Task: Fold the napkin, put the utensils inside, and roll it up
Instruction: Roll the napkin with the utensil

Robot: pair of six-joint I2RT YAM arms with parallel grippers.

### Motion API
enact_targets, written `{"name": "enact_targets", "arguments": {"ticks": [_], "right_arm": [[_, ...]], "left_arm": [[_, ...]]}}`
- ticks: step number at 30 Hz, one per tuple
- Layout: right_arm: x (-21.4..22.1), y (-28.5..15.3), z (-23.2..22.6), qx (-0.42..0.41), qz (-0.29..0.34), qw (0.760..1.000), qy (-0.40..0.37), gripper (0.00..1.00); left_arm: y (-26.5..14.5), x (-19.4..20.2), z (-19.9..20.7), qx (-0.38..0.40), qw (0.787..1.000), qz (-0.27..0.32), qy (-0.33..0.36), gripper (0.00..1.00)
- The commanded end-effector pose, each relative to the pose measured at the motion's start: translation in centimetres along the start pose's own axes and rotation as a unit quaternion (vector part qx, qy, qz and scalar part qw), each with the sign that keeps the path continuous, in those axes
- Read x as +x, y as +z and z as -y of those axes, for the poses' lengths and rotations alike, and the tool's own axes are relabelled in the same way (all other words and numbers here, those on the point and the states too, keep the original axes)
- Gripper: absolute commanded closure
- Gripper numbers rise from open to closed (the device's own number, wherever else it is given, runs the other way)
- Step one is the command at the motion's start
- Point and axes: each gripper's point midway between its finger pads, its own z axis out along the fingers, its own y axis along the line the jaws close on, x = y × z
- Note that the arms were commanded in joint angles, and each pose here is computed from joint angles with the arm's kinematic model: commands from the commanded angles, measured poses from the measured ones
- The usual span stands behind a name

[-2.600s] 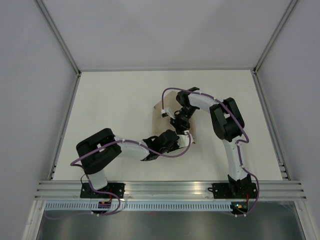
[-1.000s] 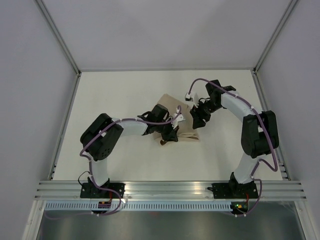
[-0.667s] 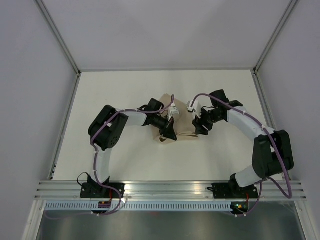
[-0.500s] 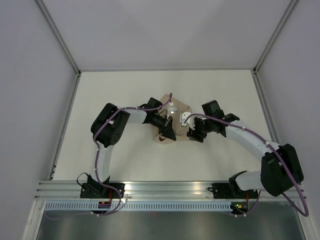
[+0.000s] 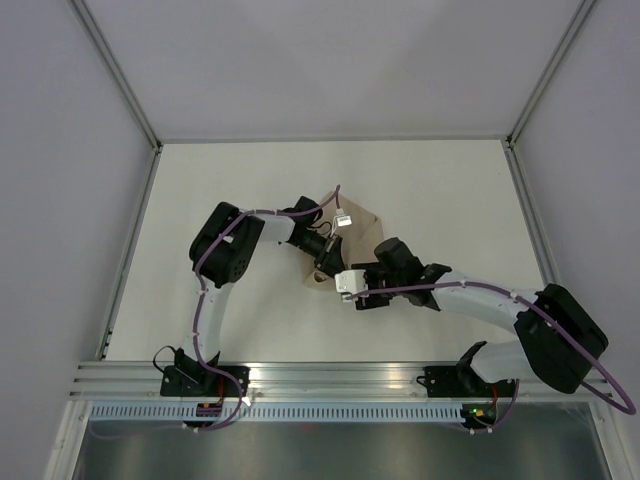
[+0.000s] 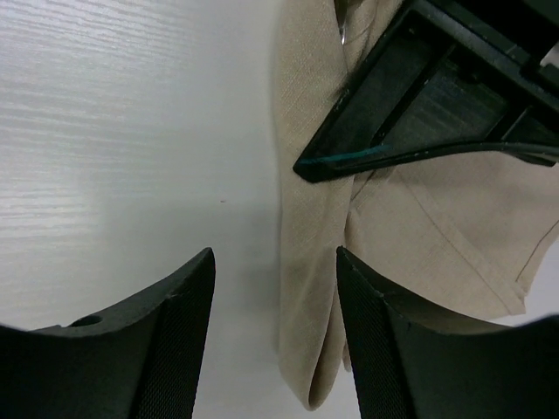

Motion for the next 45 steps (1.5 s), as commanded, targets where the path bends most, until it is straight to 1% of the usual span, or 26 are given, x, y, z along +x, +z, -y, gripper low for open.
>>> {"name": "enact_targets", "arguments": {"ticks": [1, 5, 6, 10, 14, 18, 19, 24, 25, 27, 30, 35, 39, 41, 42, 45], "right_arm": [[-1.5, 0.9, 1.2, 0.028, 0.020, 0.999, -0.037, 0.37], [-1.6, 2.3, 0.3, 0.018, 0.007, 0.998, -0.058, 0.37], [-2.1, 2.5, 1.0, 0.029, 0.013, 0.997, -0.063, 0.37], [-0.7, 3.9, 1.1, 0.029, -0.017, 0.997, -0.068, 0.40], [0.2, 4.6, 1.6, 0.043, -0.035, 0.995, -0.077, 0.43], [0.8, 5.0, 0.9, 0.024, -0.043, 0.996, -0.076, 0.44], [1.0, 5.1, 0.6, 0.018, -0.046, 0.996, -0.075, 0.48], [2.0, 5.1, -0.8, -0.021, -0.070, 0.994, -0.076, 0.61], [2.2, 5.1, -1.1, -0.030, -0.074, 0.994, -0.074, 0.62], [2.4, 4.9, -1.8, -0.056, -0.083, 0.993, -0.065, 0.64], [2.7, 5.1, -3.1, -0.101, -0.097, 0.989, -0.040, 0.74], [2.4, 4.7, -3.8, -0.149, -0.122, 0.981, 0.004, 0.77], [2.1, 4.6, -3.7, -0.152, -0.134, 0.978, 0.043, 0.79], [1.9, 4.4, -3.6, -0.152, -0.140, 0.976, 0.072, 0.80], [1.8, 4.4, -3.8, -0.156, -0.142, 0.974, 0.083, 0.80], [1.5, 4.2, -4.1, -0.167, -0.147, 0.967, 0.122, 0.80]], "left_arm": [[0.5, 2.9, -2.5, -0.036, 0.998, -0.033, -0.050, 0.98], [0.5, 3.0, -2.6, -0.033, 0.997, -0.034, -0.054, 0.98], [0.5, 2.9, -2.5, -0.032, 0.997, -0.034, -0.053, 0.98], [0.6, 3.0, -2.5, -0.030, 0.997, -0.035, -0.056, 0.98], [0.5, 3.0, -2.3, -0.028, 0.998, -0.035, -0.053, 0.98], [0.6, 3.0, -2.3, -0.024, 0.998, -0.035, -0.054, 0.98], [0.5, 2.9, -2.2, -0.023, 0.998, -0.035, -0.052, 0.98], [0.4, 2.8, -1.9, -0.020, 0.998, -0.035, -0.048, 0.98], [0.4, 2.7, -1.9, -0.021, 0.998, -0.034, -0.044, 0.96], [0.2, 2.6, -1.7, -0.029, 0.998, -0.034, -0.038, 0.91], [-0.3, 1.9, -1.6, -0.051, 0.998, -0.033, -0.022, 0.81], [-1.6, -0.6, -0.7, -0.098, 0.995, -0.017, 0.017, 0.64], [-3.2, -3.8, 0.7, -0.143, 0.988, 0.020, 0.054, 0.59], [-4.3, -5.2, 0.0, -0.188, 0.979, 0.042, 0.071, 0.59], [-5.4, -6.3, -0.2, -0.227, 0.969, 0.059, 0.072, 0.58], [-8.1, -8.4, -1.2, -0.301, 0.945, 0.104, 0.077, 0.58]]}}
